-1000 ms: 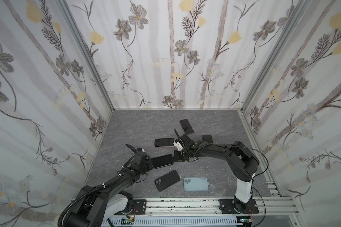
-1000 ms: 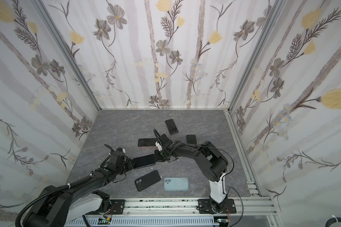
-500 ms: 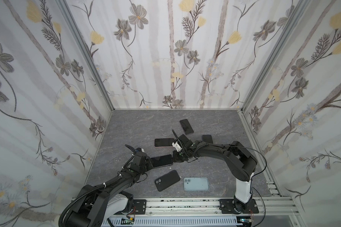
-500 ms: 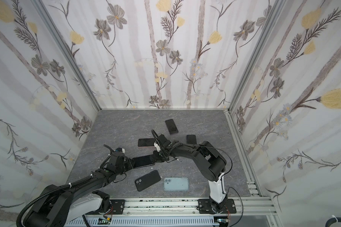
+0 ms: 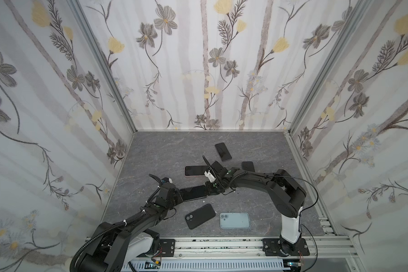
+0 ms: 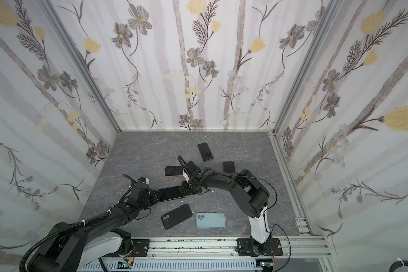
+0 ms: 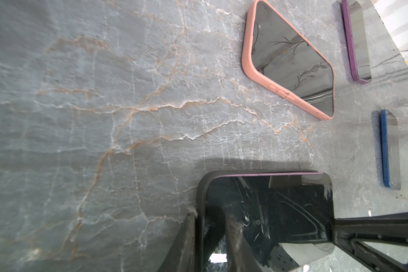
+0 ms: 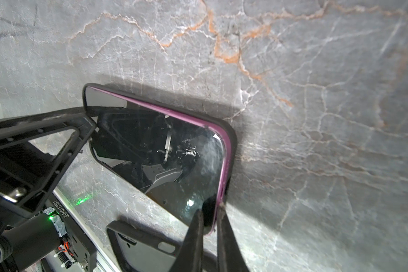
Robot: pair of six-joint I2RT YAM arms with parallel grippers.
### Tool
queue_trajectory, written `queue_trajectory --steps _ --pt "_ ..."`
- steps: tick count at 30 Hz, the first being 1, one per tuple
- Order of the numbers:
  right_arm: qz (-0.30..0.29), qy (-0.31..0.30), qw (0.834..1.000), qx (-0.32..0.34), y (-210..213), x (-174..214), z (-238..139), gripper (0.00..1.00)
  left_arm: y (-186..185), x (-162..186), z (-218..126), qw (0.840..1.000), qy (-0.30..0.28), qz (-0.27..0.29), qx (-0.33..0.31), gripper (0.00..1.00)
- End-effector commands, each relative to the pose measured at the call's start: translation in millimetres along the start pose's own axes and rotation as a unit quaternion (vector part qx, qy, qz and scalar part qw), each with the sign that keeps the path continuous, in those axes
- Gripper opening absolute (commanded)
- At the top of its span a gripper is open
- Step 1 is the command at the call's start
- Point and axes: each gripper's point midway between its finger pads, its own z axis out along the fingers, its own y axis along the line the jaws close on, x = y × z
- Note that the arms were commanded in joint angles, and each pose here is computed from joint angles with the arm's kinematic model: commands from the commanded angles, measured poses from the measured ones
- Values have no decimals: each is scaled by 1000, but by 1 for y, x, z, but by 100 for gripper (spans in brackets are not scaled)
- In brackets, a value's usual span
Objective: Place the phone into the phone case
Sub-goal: 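Press the phone's edge into the case with the right while left holds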
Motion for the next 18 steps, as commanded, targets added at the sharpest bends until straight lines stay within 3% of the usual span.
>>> queue_trajectory --steps 1,18 --pt "3 42 999 30 -15 22 11 12 12 14 1 999 27 -6 -23 23" --pt "-5 79 990 120 -51 39 24 12 12 16 2 999 33 -4 -23 23"
